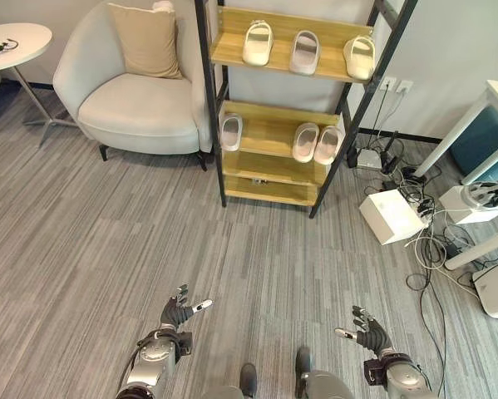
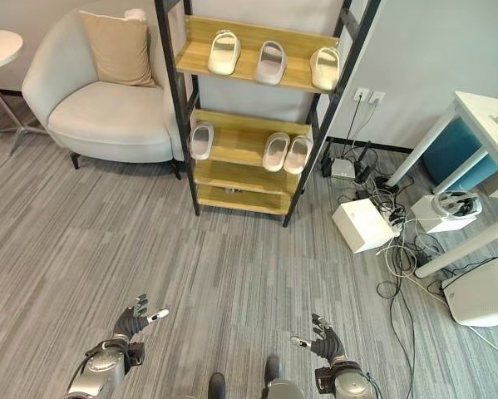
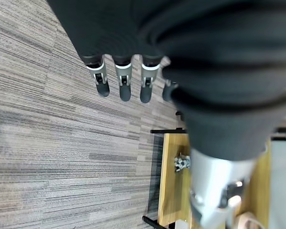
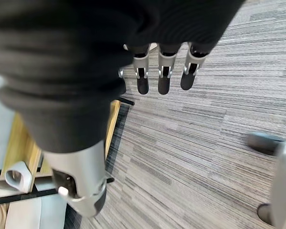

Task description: Arrange the slippers neatly on the shoe rack.

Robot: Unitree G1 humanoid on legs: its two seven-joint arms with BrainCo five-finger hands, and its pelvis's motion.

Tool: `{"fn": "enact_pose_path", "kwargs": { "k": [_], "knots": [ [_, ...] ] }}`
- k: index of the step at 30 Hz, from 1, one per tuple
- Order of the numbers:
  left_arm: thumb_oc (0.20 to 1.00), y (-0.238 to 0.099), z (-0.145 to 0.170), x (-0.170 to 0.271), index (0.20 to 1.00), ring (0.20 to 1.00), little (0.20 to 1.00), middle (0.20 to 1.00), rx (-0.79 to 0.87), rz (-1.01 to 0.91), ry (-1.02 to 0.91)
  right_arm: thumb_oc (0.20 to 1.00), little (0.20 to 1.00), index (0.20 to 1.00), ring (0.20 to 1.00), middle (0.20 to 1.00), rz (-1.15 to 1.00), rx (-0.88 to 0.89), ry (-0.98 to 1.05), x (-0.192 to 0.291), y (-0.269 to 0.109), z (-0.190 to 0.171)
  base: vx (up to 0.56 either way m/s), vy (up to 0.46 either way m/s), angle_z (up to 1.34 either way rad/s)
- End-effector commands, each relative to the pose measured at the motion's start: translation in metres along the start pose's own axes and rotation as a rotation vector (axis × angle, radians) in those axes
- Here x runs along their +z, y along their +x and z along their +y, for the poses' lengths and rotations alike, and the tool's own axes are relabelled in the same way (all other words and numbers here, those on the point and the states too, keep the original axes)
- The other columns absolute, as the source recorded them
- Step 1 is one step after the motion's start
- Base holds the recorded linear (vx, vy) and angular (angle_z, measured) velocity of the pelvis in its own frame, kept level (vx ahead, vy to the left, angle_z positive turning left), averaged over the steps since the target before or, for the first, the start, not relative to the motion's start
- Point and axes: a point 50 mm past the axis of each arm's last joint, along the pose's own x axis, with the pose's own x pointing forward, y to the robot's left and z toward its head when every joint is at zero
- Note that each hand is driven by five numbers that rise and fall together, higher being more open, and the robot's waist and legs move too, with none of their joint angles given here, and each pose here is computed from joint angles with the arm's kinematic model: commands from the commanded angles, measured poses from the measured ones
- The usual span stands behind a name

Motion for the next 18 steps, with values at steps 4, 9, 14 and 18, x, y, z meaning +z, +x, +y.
{"fn": "enact_pose_path", "kwargs": {
  "k": [4,9,14,18],
  "knots": [
    [1.000,0.003,-0.013,0.023,1.000,1.000,1.000,1.000,-0.047,-0.111,-0.001,1.000,1.000,1.000,1.000,1.000,-0.086,-0.051,0.021,0.016,-0.001,-0.019,0.27,-0.212,0.24],
    [1.000,0.006,-0.022,0.024,1.000,1.000,1.000,1.000,-0.045,-0.095,-0.166,1.000,1.000,1.000,1.000,1.000,-0.070,-0.063,-0.004,0.016,0.000,-0.030,0.12,-0.180,0.01],
    [1.000,0.004,-0.020,0.013,1.000,1.000,1.000,1.000,-0.019,-0.052,-0.185,1.000,1.000,1.000,1.000,1.000,-0.018,-0.092,-0.023,0.002,-0.006,-0.037,0.43,0.188,0.00],
    [1.000,0.001,-0.020,0.009,1.000,1.000,1.000,1.000,-0.018,-0.047,-0.202,1.000,1.000,1.000,1.000,1.000,-0.003,-0.064,-0.038,0.000,-0.005,-0.030,0.33,0.282,-0.25]
  ]
}}
